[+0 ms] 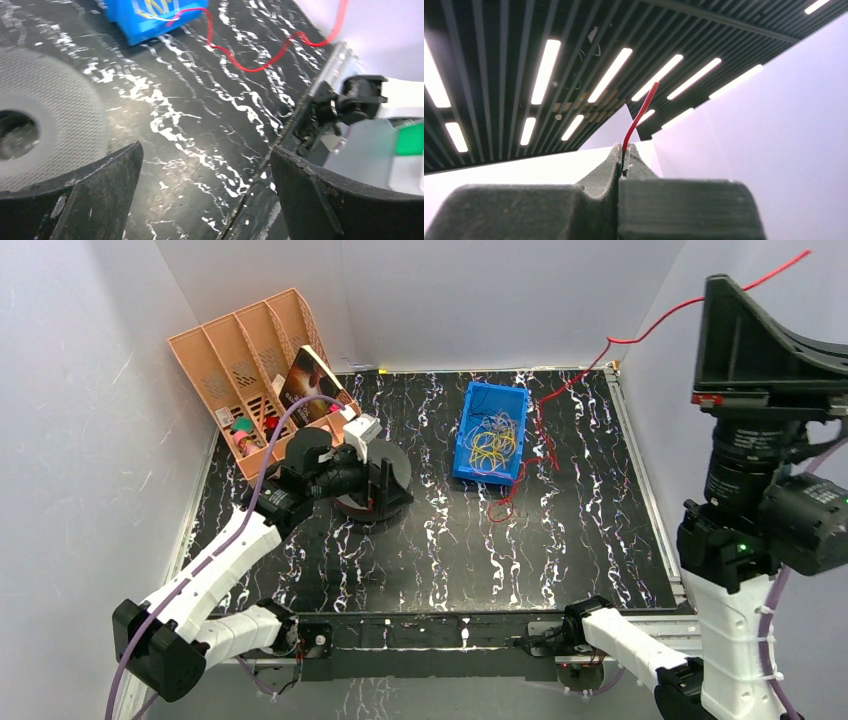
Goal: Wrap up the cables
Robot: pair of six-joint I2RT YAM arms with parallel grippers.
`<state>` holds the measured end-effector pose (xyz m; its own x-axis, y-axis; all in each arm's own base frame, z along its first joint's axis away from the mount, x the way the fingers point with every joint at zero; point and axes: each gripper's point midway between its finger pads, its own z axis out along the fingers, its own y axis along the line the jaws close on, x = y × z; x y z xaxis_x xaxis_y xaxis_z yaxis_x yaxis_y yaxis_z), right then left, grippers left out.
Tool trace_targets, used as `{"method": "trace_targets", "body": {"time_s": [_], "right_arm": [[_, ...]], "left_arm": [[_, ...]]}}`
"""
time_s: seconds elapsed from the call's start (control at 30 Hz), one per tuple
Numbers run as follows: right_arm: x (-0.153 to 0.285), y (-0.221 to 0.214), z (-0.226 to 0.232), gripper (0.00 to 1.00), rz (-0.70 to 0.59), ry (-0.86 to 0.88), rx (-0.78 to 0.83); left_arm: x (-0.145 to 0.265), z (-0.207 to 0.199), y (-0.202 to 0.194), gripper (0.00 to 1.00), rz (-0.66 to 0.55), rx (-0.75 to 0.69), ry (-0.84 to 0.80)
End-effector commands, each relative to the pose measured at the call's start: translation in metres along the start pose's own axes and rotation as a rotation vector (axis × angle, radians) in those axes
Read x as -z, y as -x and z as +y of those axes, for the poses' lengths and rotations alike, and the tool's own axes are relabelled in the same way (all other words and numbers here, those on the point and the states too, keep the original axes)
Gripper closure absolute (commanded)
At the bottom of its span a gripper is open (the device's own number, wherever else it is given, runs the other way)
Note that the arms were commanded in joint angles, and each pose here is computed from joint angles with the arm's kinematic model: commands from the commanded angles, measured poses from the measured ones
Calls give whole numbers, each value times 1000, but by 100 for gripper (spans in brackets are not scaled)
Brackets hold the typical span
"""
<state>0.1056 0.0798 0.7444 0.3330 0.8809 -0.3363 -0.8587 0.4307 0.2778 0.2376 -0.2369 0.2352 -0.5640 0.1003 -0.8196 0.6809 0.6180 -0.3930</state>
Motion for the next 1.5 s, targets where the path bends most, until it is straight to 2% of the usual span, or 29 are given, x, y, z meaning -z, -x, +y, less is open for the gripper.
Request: {"method": "trace_targets", "body": {"time_s": [0.0, 0.1, 0.2, 0.33, 0.53, 0.8, 1.1, 1.17, 1.37, 1.47], "right_arm": [[5, 16, 19, 100, -54, 68, -10], [5, 9, 13, 100, -35, 57, -5], [3, 1, 5, 100, -13, 33, -13], [2, -4, 2, 100, 4, 29, -18], [9, -14, -3, 100, 33, 24, -19], [26, -16, -10, 100, 37, -12, 7], [33, -19, -11, 100, 53, -17, 8], [34, -18, -10, 100, 53, -17, 12], [36, -14, -5, 100, 53, -8, 25], [36, -15, -5, 100, 58, -9, 27]], "left_arm": [[-3, -61, 18, 2, -28, -49, -277], [-11, -97, 23, 2, -66, -105, -379], [-30, -116, 21, 2, -96, -173, -412], [-66, -117, 20, 2, -130, -227, -375], [-110, -128, 2, 2, -139, -308, -416], [-140, -156, -10, 2, -131, -394, -462], [-170, -155, -11, 2, -191, -473, -388], [-175, -155, -10, 8, -196, -476, -378], [-182, -163, -7, 36, -212, -480, -393], [-181, -172, -5, 40, -214, -483, -421]]}}
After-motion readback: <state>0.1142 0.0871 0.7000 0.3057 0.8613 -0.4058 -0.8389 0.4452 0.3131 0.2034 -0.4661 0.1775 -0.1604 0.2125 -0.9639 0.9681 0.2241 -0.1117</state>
